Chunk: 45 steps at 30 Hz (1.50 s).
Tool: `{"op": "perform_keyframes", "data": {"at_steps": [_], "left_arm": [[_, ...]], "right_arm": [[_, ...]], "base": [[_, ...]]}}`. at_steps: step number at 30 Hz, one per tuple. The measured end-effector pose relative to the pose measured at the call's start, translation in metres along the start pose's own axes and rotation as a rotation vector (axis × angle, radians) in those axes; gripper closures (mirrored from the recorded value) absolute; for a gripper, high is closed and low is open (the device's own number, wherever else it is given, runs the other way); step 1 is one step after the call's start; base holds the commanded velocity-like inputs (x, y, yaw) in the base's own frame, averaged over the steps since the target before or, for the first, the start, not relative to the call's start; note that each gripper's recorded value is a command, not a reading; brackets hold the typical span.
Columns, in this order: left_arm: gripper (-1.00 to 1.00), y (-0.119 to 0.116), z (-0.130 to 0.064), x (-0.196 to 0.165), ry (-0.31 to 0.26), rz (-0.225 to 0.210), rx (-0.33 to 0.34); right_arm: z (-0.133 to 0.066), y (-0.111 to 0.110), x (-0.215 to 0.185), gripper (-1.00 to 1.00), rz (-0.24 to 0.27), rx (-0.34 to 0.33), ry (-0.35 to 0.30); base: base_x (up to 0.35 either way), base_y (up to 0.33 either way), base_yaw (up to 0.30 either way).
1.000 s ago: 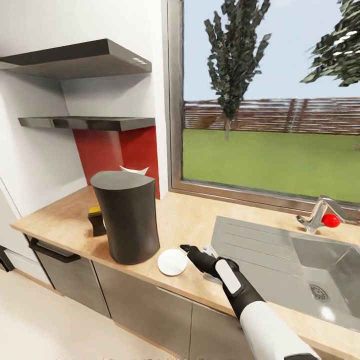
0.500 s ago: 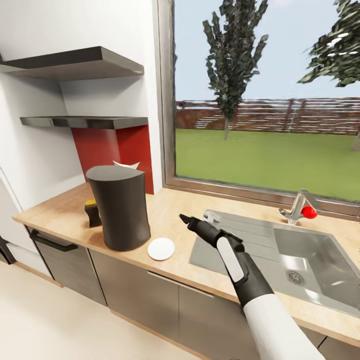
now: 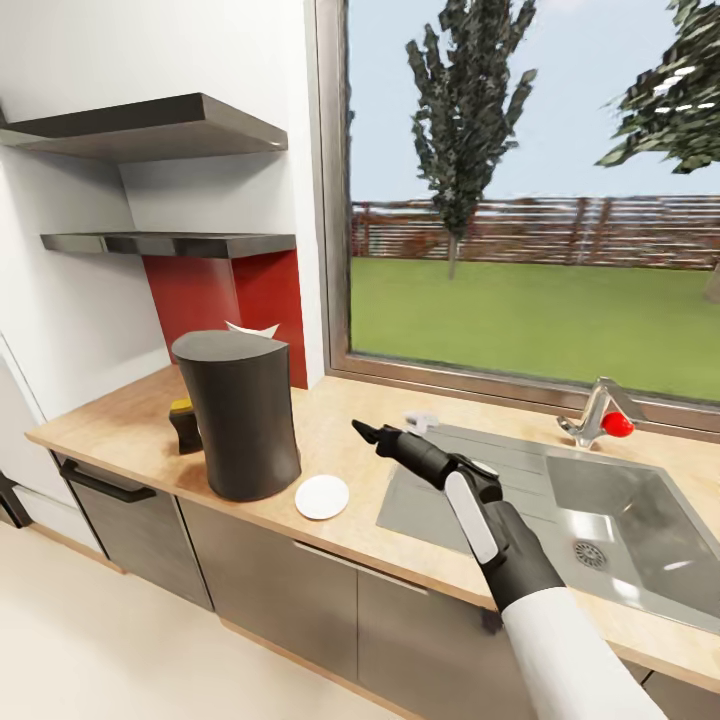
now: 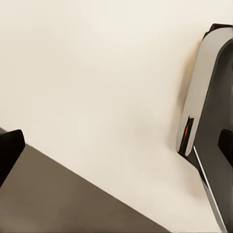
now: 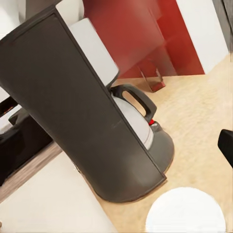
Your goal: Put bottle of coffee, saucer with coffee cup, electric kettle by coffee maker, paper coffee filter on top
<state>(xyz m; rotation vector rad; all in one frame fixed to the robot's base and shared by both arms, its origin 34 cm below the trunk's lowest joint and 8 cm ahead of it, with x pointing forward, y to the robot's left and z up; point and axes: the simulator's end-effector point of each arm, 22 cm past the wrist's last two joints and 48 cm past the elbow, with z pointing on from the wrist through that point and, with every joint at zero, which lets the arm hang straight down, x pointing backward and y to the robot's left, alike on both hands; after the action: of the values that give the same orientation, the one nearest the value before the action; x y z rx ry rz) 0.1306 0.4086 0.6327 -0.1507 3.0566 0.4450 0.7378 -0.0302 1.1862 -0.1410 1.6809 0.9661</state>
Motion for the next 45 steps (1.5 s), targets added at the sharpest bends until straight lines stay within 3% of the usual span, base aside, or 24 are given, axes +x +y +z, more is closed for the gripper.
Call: {"op": "perform_keyframes", "data": {"at_steps": [4,10,24,30,45], "left_arm": [[-1.00,-0.001,0.000,0.001,0.004,-0.001,0.001],[-1.00,0.000,0.000,0.002,0.009,-0.001,0.000],[-1.00,-0.007,-0.001,0.003,0.010,0.000,0.009],[-1.00,-0.010,-0.001,0.003,0.010,0.000,0.013],[-1.00,-0.011,-0.001,0.001,0.002,-0.002,0.013]], "right_arm": [[-0.007,-0.012,-0.006,-1.00,-0.016,0.015,-0.001],[-0.008,-0.012,-0.006,-1.00,-0.018,0.016,-0.002],[-0.008,-0.008,-0.005,-1.00,-0.017,-0.005,0.002],[-0.008,0.000,-0.004,-1.00,-0.016,-0.042,0.004],[-0.008,0.002,-0.003,-1.00,-0.016,-0.049,0.005]], "base": [[0.000,0.000,0.000],[0.000,0.000,-0.016],[-0.016,-0.012,-0.247],[-0.143,-0.179,-0.260],[-0.122,-0.208,-0.261]]}}
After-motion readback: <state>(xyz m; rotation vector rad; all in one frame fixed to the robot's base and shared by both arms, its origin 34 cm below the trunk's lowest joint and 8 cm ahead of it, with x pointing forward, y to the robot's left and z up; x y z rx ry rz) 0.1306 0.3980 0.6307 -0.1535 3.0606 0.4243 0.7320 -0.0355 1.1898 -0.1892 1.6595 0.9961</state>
